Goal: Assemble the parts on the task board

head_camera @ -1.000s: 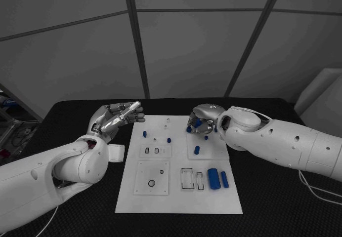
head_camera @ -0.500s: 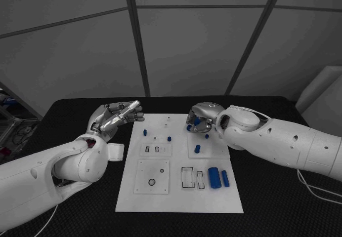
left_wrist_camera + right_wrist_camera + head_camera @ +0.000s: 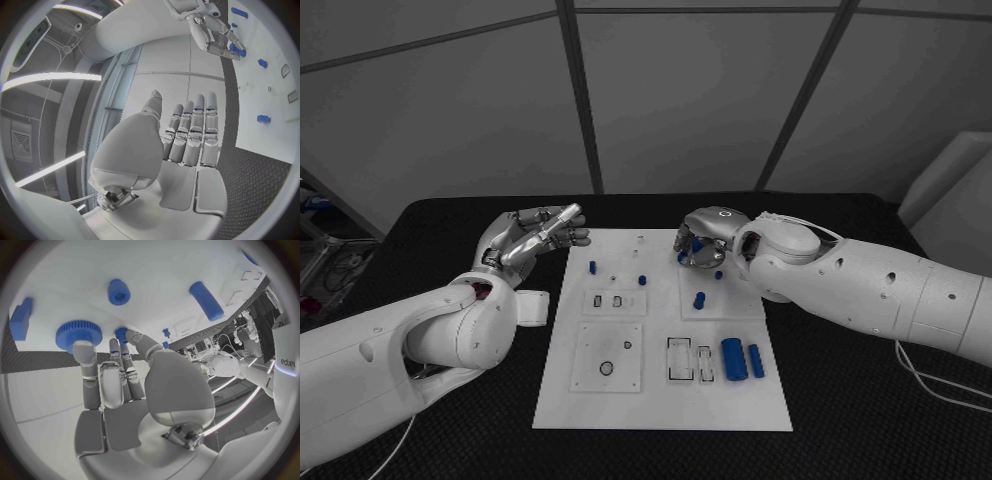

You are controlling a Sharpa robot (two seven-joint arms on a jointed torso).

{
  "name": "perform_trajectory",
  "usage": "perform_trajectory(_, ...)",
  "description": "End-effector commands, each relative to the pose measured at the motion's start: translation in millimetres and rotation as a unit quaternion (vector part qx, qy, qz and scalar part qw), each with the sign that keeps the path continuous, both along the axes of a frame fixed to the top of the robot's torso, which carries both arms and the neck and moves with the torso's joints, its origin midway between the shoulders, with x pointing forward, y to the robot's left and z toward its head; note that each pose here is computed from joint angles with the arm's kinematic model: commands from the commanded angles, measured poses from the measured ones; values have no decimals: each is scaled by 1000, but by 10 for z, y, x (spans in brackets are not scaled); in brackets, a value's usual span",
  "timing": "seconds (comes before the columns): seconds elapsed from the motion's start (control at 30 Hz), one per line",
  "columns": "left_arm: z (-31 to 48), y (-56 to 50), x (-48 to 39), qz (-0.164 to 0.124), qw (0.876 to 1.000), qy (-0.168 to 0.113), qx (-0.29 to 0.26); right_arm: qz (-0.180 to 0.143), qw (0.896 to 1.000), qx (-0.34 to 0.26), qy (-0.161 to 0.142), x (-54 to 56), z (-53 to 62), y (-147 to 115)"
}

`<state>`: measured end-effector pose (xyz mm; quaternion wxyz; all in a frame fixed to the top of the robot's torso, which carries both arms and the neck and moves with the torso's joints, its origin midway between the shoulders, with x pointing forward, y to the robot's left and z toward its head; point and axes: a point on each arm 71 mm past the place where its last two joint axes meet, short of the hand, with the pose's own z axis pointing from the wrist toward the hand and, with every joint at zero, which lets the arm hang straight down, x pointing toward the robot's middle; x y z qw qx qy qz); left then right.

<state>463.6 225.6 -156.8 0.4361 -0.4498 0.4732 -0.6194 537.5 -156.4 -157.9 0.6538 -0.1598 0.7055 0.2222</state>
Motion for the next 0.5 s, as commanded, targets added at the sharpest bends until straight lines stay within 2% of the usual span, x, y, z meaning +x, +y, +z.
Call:
perform_trajectory(0.03, 16, -9, 0, -7, 1000, -4, 0, 3, 1000, -8, 10, 8, -6, 3)
perform_trajectory(0.5, 16, 4, -3, -6, 1000, -3, 1, 0, 1000, -10, 15, 16, -16, -17)
